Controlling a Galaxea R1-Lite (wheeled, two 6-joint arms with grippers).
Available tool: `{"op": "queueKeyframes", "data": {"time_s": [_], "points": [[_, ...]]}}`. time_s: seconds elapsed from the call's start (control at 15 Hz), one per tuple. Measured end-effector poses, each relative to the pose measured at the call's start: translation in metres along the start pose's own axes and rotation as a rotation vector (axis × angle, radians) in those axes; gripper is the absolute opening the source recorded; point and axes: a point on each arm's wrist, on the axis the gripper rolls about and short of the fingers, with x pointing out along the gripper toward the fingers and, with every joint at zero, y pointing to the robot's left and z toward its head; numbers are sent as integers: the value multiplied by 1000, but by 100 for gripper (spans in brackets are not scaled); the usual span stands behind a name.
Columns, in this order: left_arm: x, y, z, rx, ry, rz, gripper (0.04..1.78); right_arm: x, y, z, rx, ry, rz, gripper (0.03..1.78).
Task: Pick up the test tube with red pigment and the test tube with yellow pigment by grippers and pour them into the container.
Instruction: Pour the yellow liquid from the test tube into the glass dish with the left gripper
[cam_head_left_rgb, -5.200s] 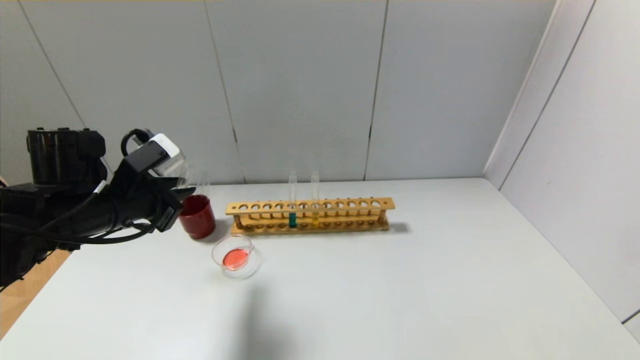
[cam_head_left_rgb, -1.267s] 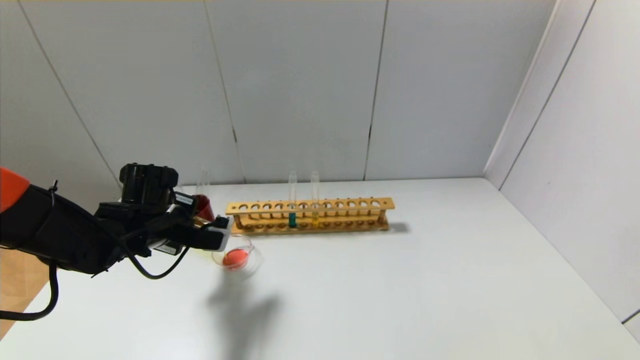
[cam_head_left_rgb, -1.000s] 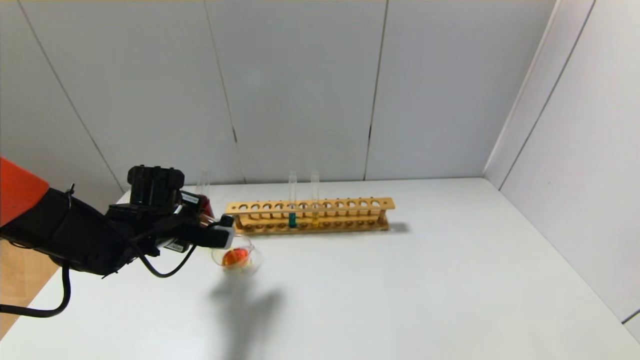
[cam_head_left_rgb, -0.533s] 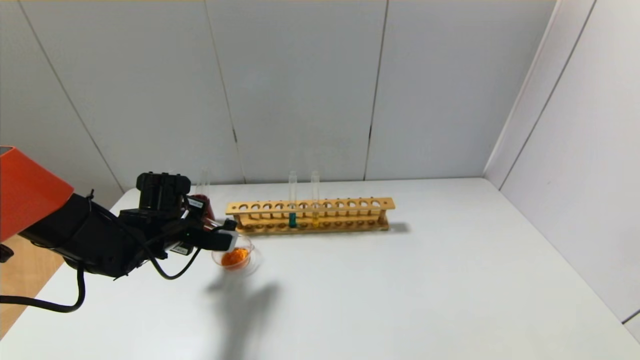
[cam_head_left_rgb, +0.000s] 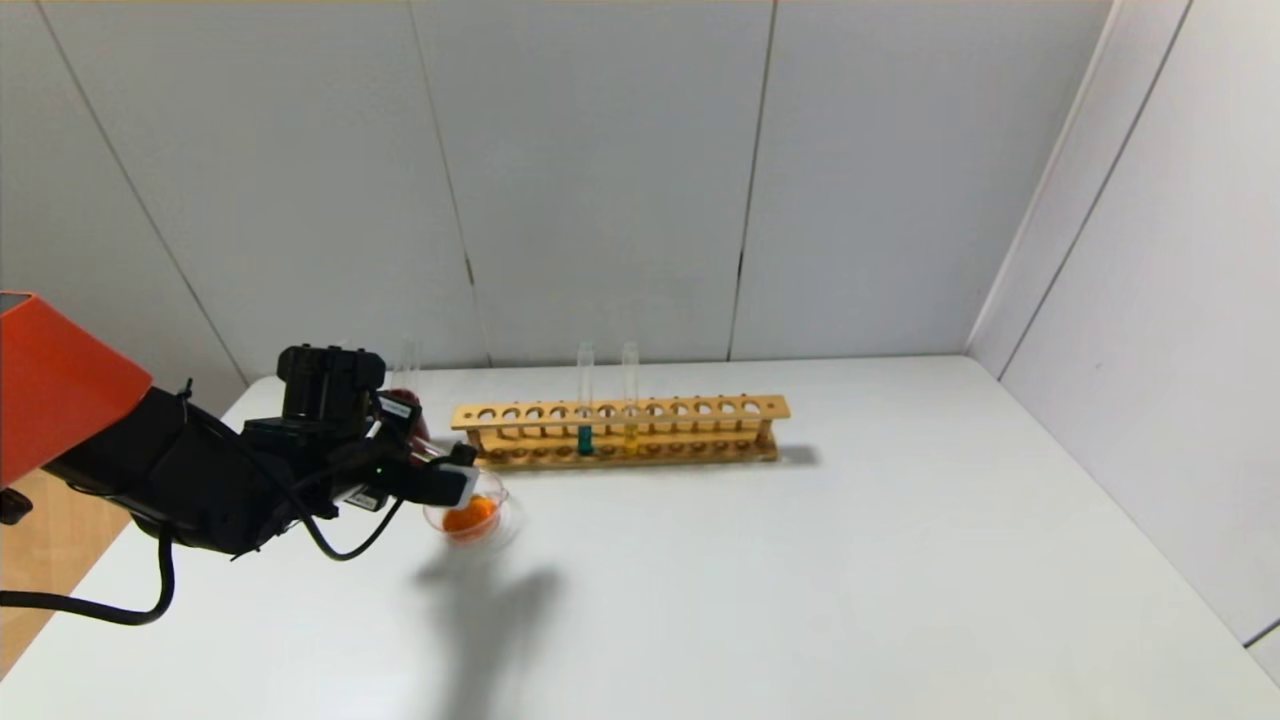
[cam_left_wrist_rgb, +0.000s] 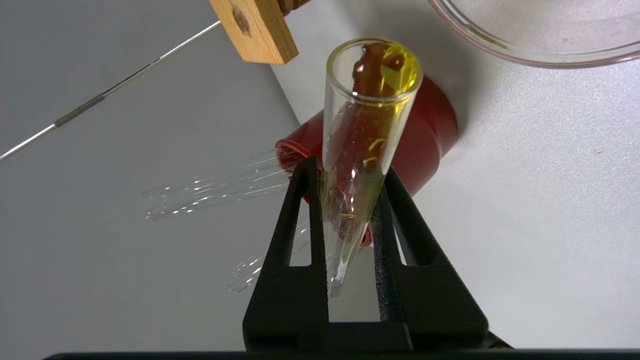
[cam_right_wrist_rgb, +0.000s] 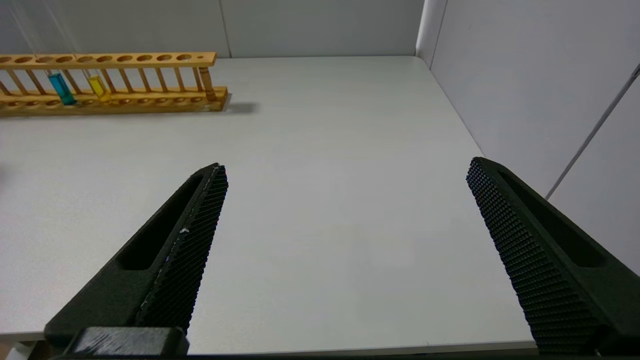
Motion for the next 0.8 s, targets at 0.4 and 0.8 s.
{"op": "queueKeyframes", "data": {"time_s": [0.4, 0.8], "points": [[-4, 5, -2, 80, 25, 17, 31, 0, 0, 0, 0, 0, 0, 175], [-7, 7, 1, 96, 23, 35, 31, 0, 0, 0, 0, 0, 0, 175]]}}
